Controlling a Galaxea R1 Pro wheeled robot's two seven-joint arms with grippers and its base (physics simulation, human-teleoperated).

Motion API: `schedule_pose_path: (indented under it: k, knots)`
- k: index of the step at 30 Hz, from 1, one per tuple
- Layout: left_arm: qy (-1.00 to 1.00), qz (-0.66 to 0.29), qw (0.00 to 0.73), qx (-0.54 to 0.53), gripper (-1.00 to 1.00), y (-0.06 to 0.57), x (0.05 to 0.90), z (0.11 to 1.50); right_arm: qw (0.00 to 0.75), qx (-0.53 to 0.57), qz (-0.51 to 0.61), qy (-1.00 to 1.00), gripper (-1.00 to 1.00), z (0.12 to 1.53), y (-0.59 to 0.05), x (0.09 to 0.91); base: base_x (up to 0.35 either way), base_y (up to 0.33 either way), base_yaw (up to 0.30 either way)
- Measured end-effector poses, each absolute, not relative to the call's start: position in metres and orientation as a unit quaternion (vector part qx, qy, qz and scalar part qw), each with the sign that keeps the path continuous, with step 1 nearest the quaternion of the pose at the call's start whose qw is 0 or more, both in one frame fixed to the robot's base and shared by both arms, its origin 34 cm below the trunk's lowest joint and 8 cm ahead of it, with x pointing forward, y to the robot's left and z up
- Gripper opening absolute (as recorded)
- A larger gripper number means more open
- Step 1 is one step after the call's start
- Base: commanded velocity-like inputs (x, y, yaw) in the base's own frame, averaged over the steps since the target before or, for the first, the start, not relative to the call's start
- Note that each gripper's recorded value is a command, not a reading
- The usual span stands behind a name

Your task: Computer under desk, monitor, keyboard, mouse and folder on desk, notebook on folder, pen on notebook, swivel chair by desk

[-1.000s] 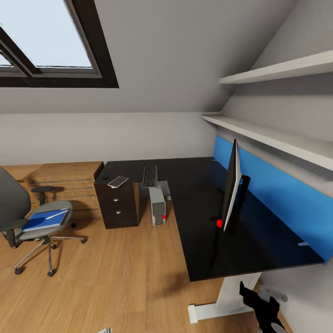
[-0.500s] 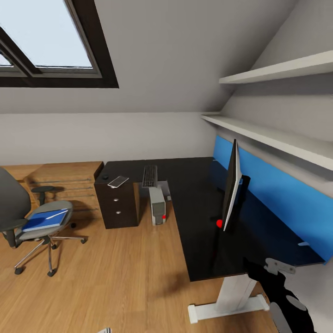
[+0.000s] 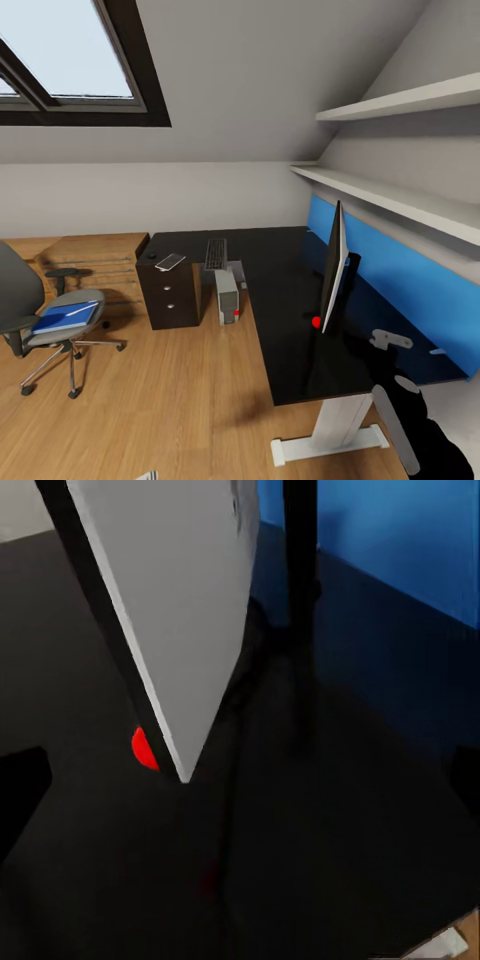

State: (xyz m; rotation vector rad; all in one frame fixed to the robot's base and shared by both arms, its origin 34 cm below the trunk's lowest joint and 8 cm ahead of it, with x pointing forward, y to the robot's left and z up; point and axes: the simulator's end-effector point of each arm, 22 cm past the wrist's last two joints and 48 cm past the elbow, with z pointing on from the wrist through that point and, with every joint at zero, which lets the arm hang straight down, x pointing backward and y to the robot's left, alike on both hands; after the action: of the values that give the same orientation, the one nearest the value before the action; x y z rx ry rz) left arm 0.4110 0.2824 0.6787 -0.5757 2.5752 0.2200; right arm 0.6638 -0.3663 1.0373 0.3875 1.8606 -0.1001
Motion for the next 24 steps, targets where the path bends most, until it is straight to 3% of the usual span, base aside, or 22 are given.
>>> schedule_pose_path:
  k: [9, 14, 20, 24]
  knots:
    - [0.942, 0.083, 0.246, -0.211, 1.00, 0.285, 0.410, 0.678, 0.596, 0.132, -0.032, 0.792, 1.00, 1.057, -0.313, 0.725, 0.000, 0.000, 0.000]
    - [0.942, 0.082, 0.246, -0.210, 1.00, 0.284, 0.410, 0.678, 0.642, 0.076, -0.068, 0.760, 1.00, 1.050, -0.282, 0.735, 0.000, 0.000, 0.000]
    - [0.943, 0.082, 0.246, -0.210, 1.00, 0.283, 0.410, 0.678, 0.663, 0.055, -0.082, 0.742, 1.00, 1.059, -0.278, 0.736, 0.025, 0.000, 0.000]
    - [0.942, 0.083, 0.247, -0.211, 1.00, 0.283, 0.410, 0.679, 0.664, 0.055, -0.083, 0.741, 1.00, 1.060, -0.280, 0.735, 0.247, 0.000, 0.000]
